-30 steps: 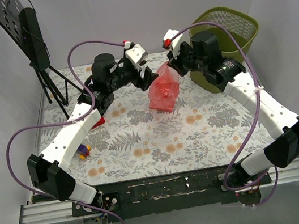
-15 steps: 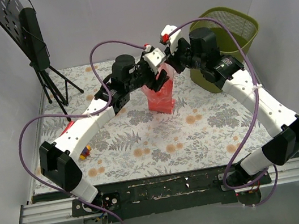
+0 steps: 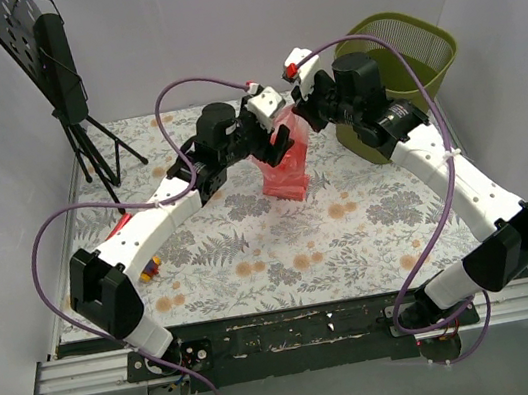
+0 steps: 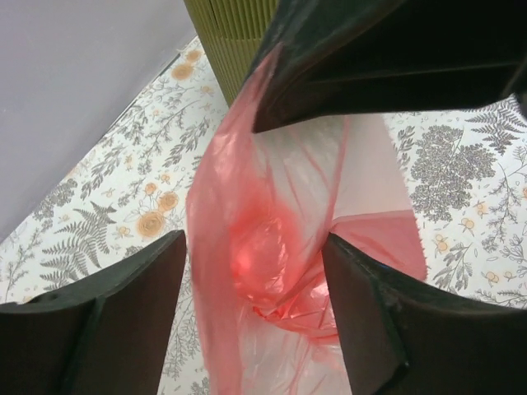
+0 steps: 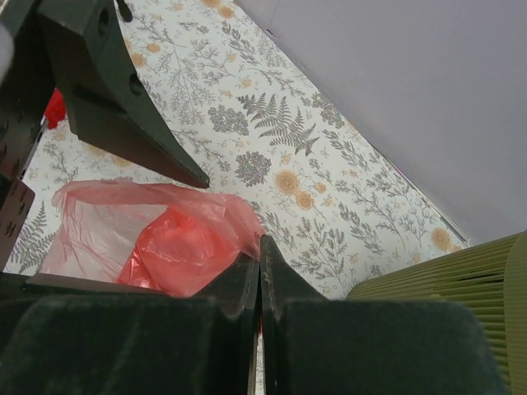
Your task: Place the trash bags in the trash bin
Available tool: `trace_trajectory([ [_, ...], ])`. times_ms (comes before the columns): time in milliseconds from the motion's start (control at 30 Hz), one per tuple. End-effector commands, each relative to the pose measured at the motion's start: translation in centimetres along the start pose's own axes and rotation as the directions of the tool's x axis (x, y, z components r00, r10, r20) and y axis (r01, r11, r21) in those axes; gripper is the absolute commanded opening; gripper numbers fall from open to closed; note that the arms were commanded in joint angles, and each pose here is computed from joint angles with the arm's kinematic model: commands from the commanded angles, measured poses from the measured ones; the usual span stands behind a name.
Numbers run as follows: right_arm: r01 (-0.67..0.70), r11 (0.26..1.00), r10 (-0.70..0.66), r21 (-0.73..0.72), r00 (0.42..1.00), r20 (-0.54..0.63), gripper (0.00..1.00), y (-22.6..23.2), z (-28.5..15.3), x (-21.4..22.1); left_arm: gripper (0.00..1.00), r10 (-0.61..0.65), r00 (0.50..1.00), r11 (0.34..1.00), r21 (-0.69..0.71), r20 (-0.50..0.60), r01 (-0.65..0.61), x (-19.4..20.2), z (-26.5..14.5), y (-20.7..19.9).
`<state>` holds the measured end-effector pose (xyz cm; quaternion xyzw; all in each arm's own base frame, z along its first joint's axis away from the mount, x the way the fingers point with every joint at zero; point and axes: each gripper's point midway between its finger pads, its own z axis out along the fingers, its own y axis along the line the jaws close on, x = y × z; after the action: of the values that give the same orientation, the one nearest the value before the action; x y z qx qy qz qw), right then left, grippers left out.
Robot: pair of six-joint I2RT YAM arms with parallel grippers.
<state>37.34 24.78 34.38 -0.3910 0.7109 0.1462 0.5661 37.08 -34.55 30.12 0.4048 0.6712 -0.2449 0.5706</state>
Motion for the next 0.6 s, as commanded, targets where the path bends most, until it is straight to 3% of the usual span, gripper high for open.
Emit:
trace_trajectory([
  [0,0.027,0.999,-0.029,0.03,0.998,0.054,0.01,-0.4,-1.3,-1.8,0.68,-0.042,0.995,0.999,-0.011,0.093,0.044,-3.2,-2.9,0.4],
  [133,0.027,0.999,-0.028,0.026,0.998,0.052,0.01,-0.3,-1.4,-1.6,0.66,-0.055,0.996,0.997,-0.056,0.077,0.059,-2.4,-3.0,1.4],
  [267,0.023,0.999,-0.024,0.024,0.998,0.056,0.01,-0.3,-1.4,-1.8,0.58,-0.077,0.994,0.992,-0.093,0.076,0.084,-1.9,-2.8,2.6],
  [433,0.023,0.999,-0.024,0.034,0.999,0.048,0.01,-0.4,-1.6,-1.4,0.44,-0.113,0.993,0.993,-0.037,0.045,0.114,-0.7,-2.3,2.3],
  [467,0.024,0.999,-0.026,0.037,0.999,0.046,0.01,-0.3,-1.7,-1.3,0.45,-0.123,0.992,0.992,0.01,0.042,0.122,-0.7,-2.4,1.6],
  [567,0.023,0.999,-0.024,0.039,0.999,0.047,0.01,-0.2,-1.9,-1.0,0.64,-0.15,0.988,0.982,0.122,0.046,0.144,-1.0,-3.1,-0.2],
])
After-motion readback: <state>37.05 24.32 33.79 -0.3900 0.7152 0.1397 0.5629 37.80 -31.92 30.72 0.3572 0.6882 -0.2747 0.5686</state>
